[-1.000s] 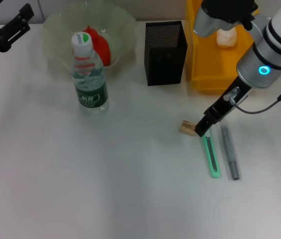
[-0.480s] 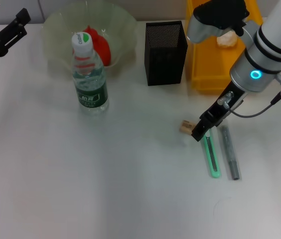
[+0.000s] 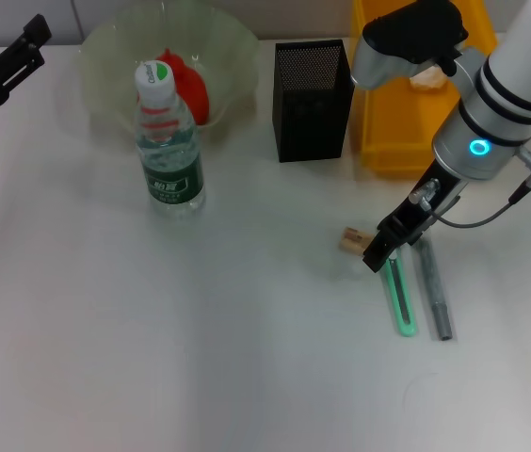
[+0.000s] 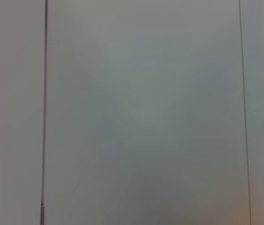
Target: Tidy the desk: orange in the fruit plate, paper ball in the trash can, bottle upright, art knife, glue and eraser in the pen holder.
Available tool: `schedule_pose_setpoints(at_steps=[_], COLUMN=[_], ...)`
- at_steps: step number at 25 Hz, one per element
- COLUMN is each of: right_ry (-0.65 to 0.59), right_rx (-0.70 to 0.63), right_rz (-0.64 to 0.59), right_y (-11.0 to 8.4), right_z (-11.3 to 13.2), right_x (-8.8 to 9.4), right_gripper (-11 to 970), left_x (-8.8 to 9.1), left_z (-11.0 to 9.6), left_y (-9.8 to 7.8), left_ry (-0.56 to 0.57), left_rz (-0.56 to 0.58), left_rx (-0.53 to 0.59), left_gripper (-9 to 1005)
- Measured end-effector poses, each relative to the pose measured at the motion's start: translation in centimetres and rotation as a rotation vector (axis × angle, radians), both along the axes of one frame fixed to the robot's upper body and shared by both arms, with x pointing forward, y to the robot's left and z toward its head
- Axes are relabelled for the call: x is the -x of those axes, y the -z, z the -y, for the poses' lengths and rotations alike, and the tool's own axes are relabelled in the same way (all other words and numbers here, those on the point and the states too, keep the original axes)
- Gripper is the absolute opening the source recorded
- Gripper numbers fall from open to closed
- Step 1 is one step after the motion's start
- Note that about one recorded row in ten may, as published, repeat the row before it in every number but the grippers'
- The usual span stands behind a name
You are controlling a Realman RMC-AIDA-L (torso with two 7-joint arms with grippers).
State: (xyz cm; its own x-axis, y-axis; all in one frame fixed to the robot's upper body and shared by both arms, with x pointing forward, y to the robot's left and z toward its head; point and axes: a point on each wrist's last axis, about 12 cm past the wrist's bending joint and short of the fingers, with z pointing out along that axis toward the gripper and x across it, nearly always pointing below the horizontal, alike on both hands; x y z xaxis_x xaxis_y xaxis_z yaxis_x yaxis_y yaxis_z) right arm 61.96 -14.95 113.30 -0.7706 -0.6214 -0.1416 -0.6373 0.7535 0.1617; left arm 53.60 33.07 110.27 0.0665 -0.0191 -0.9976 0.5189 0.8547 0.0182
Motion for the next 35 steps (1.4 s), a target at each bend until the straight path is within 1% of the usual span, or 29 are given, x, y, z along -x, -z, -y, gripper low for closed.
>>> schedule_pose_setpoints(at_steps=[8, 14, 18, 24, 30, 35], right_ry=[0.011, -0.016, -0.018, -0.019, -0.017, -0.016], right_rx=[0.006, 0.049, 0.055, 0.054, 0.052, 0.057], right_rz=[0.003, 0.020, 0.024, 0.028, 0.030, 0.025], right_y=[0.24, 0.57, 0.53, 0.49, 0.59, 0.83], right_z=[0.06, -0.40, -0.56, -0.63, -0.72, -0.88], right_x=[-0.11, -0.01, -0.03, -0.08, -0.15, -0.23], right_gripper=[703, 703, 703, 621, 441, 450], left_x=[0.09, 0.05, 0.03, 0.08, 0.10, 0.12], left_z=[-0.06, -0.02, -0.03, -0.24, -0.24, -0.25], left_y=[0.21, 0.20, 0.17, 0.15, 0.19, 0.23], left_ry=[-0.005, -0.004, -0.005, -0.013, -0.014, -0.014], left_rz=[-0.001, -0.001, 0.000, 0.001, 0.000, -0.001], left_rx=[-0.004, -0.003, -0.003, -0.001, -0.003, -0.003], left_gripper=[785, 785, 784, 784, 784, 784])
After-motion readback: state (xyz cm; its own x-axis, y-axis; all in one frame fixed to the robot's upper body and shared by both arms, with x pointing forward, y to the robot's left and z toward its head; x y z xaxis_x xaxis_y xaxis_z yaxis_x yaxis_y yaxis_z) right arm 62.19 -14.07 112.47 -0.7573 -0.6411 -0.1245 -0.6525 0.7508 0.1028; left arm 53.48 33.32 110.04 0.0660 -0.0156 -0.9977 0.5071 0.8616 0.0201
